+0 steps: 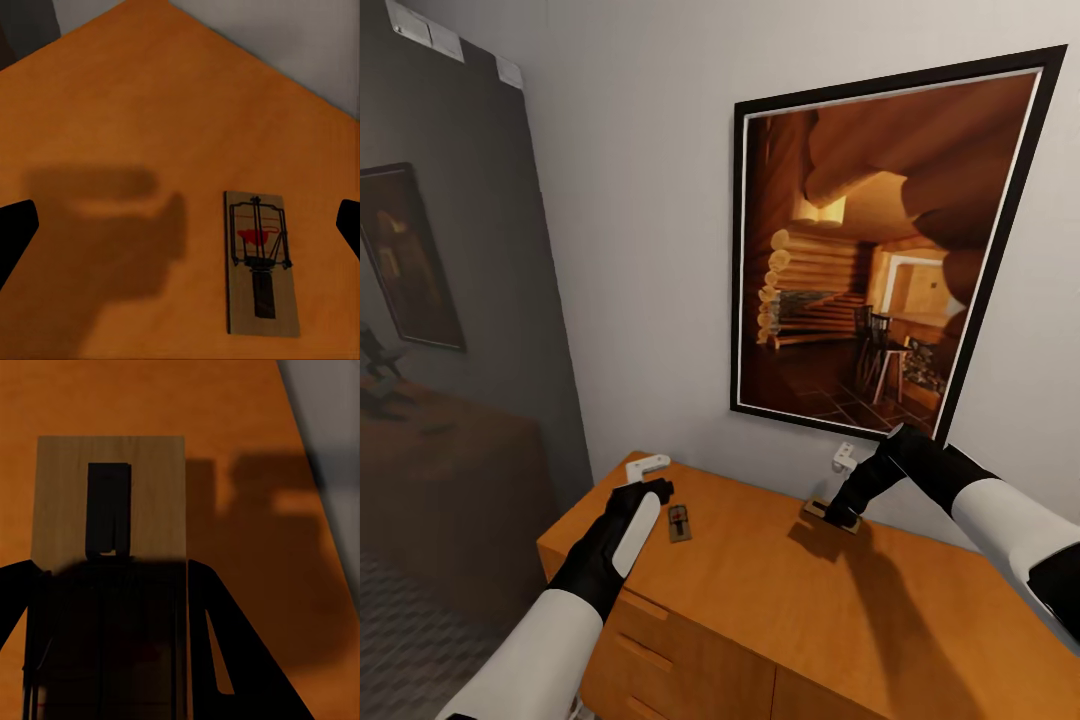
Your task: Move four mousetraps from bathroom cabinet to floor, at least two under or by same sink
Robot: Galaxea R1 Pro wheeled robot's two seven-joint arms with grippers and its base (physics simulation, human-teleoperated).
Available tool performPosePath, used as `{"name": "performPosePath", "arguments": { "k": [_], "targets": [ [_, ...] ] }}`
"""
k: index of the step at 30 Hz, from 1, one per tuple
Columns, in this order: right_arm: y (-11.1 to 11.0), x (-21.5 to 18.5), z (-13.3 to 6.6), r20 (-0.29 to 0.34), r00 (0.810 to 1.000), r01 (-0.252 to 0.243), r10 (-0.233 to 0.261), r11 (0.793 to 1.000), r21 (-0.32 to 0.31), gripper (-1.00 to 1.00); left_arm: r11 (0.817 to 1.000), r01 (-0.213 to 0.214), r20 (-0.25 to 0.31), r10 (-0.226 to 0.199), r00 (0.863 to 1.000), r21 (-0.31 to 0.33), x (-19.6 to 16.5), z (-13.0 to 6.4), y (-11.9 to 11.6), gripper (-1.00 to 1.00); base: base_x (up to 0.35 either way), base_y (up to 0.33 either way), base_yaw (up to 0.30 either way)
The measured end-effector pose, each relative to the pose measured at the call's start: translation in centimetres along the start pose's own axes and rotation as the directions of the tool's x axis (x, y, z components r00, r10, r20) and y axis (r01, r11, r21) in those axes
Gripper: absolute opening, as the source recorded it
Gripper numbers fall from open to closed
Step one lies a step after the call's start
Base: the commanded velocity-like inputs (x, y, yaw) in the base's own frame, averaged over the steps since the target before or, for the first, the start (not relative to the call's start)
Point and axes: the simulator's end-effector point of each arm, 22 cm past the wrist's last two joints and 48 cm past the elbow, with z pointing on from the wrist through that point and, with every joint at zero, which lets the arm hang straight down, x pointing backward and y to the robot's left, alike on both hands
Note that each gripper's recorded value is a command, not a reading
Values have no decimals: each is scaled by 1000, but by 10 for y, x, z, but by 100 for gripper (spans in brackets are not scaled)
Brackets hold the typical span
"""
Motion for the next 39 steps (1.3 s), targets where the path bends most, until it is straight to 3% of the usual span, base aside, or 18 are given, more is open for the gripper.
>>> {"name": "performPosePath", "arguments": {
  "k": [11, 15, 21, 29, 39],
  "targets": [
    [-1, 0, 0, -1, 1000, 1, -1, 1000, 7, -100, 999, -45, 9, 44, 999, 25, 1, -1, -12, 100, 0, 0, 0],
    [-1, 0, 0, -1, 1000, 1, -1, 1000, 8, -100, 998, -53, 37, 52, 998, 35, -23, -4, -20, 100, 0, 0, 0],
    [-2, 0, 0, -1, 1000, 2, -2, 1000, 8, -100, 997, -75, 35, 74, 997, 28, -43, -2, -25, 100, 0, 0, 0],
    [-2, 0, 0, 0, 1000, 4, -4, 1000, 8, -100, 994, -105, 107, 100, 989, 41, -62, -7, -39, 100, 0, 0, 0],
    [-2, 0, 0, 0, 1000, 4, -4, 1000, 8, -100, 992, -118, 120, 113, 986, 42, -62, -7, -42, 100, 0, 0, 0]
  ]
}}
